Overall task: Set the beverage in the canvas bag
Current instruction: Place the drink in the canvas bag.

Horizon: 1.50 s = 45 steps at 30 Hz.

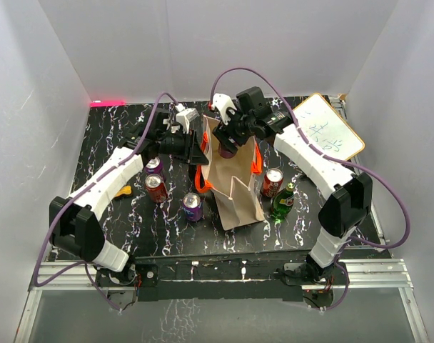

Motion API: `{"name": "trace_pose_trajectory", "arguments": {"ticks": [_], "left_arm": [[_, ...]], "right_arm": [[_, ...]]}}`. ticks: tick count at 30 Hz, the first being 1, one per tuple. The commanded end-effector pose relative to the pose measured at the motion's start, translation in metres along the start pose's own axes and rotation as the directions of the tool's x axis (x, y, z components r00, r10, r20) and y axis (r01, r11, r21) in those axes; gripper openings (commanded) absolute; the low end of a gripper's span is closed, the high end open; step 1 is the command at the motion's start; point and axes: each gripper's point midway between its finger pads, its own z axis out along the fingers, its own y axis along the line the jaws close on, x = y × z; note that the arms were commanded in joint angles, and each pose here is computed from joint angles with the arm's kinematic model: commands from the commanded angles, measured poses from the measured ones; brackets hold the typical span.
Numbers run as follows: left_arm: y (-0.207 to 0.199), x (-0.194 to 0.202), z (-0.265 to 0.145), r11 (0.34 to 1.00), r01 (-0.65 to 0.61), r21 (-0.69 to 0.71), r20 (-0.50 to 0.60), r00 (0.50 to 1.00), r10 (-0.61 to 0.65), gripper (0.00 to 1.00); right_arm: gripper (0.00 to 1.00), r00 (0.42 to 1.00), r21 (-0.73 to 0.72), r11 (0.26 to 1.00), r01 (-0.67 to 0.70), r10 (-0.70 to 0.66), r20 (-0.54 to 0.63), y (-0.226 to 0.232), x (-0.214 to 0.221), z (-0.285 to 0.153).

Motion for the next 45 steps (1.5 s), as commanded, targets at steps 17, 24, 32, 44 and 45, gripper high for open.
{"name": "trace_pose_trajectory", "arguments": {"ticks": [17, 24, 32, 44, 45], "left_arm": [[-0.017, 0.001, -0.015, 0.996, 0.011, 0.085, 0.039, 0.999, -0.014, 0.0], [-0.016, 0.007, -0.021, 0.995, 0.016, 0.095, 0.042, 0.999, -0.02, 0.0], [-0.012, 0.015, -0.021, 0.997, 0.026, 0.078, 0.028, 0.999, -0.028, 0.0], [-0.008, 0.027, -0.02, 0.996, 0.042, 0.075, 0.007, 0.999, -0.043, 0.0], [-0.009, 0.027, -0.02, 0.996, 0.04, 0.075, 0.007, 0.999, -0.041, 0.0]], "right_arm": [[0.08, 0.994, 0.201, 0.979, 0.039, -0.059, 0.093, -0.038, -0.019, 0.031], [0.08, 0.975, 0.284, 0.959, -0.01, -0.053, 0.214, -0.048, -0.027, 0.029], [0.08, 0.965, 0.356, 0.932, -0.068, -0.03, 0.262, -0.067, -0.026, 0.022], [0.08, 0.957, 0.431, 0.891, -0.143, 0.013, 0.289, -0.098, -0.011, 0.011], [0.08, 0.957, 0.439, 0.886, -0.149, 0.017, 0.289, -0.101, -0.009, 0.011]]}}
